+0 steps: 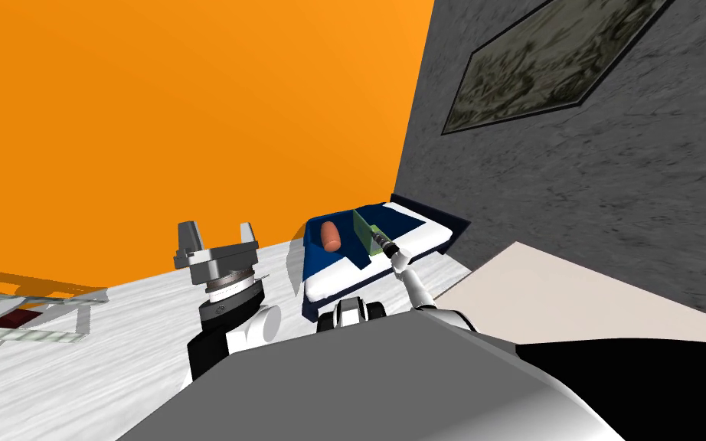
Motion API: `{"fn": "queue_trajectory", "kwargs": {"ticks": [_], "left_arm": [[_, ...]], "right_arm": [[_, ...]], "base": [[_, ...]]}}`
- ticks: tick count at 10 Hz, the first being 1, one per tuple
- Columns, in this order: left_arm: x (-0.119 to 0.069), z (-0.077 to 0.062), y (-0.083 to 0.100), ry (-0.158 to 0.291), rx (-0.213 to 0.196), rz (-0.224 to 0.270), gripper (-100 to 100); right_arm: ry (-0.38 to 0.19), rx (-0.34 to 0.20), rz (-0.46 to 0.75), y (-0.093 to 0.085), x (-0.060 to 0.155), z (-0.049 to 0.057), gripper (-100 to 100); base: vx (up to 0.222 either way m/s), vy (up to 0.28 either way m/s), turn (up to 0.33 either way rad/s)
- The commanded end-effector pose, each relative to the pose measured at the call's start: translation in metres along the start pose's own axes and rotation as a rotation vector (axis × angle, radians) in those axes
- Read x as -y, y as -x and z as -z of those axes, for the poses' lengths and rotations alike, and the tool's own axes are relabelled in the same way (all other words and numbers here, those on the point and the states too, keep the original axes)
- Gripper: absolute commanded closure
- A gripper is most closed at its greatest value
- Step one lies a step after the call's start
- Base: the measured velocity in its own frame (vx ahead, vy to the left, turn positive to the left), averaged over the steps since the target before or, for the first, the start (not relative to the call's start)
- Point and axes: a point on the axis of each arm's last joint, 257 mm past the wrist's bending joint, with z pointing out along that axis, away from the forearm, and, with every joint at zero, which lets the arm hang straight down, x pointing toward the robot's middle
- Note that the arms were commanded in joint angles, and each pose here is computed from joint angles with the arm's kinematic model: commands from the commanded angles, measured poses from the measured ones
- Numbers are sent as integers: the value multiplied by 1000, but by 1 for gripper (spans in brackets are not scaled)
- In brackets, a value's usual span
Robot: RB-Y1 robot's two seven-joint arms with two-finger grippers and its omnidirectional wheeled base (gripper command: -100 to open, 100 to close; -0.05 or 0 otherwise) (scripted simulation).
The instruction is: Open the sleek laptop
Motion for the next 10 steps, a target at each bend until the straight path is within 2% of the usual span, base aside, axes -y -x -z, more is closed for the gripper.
{"fn": "queue_trajectory", "kwargs": {"ticks": [1, 3, 5, 6, 7, 10], "left_arm": [[0, 0, 0, 0, 0, 0, 0], [0, 0, 0, 0, 0, 0, 0], [0, 0, 0, 0, 0, 0, 0], [0, 0, 0, 0, 0, 0, 0], [0, 0, 0, 0, 0, 0, 0], [0, 0, 0, 0, 0, 0, 0]], "right_arm": [[-28, 9, -117, 15, 8, -3, -100], [-47, 15, -200, 28, 17, -4, -100], [-42, 14, -176, 23, 15, -4, -100], [-41, 14, -175, 23, 14, -4, 100], [-45, 12, -255, 29, 17, -3, 100], [-44, 10, -374, 38, 18, -1, 100]], "base": [[61, -60, 103], [58, -82, 69], [17, -28, 8], [0, 0, 0], [3, -103, 63], [26, -184, 55]]}}
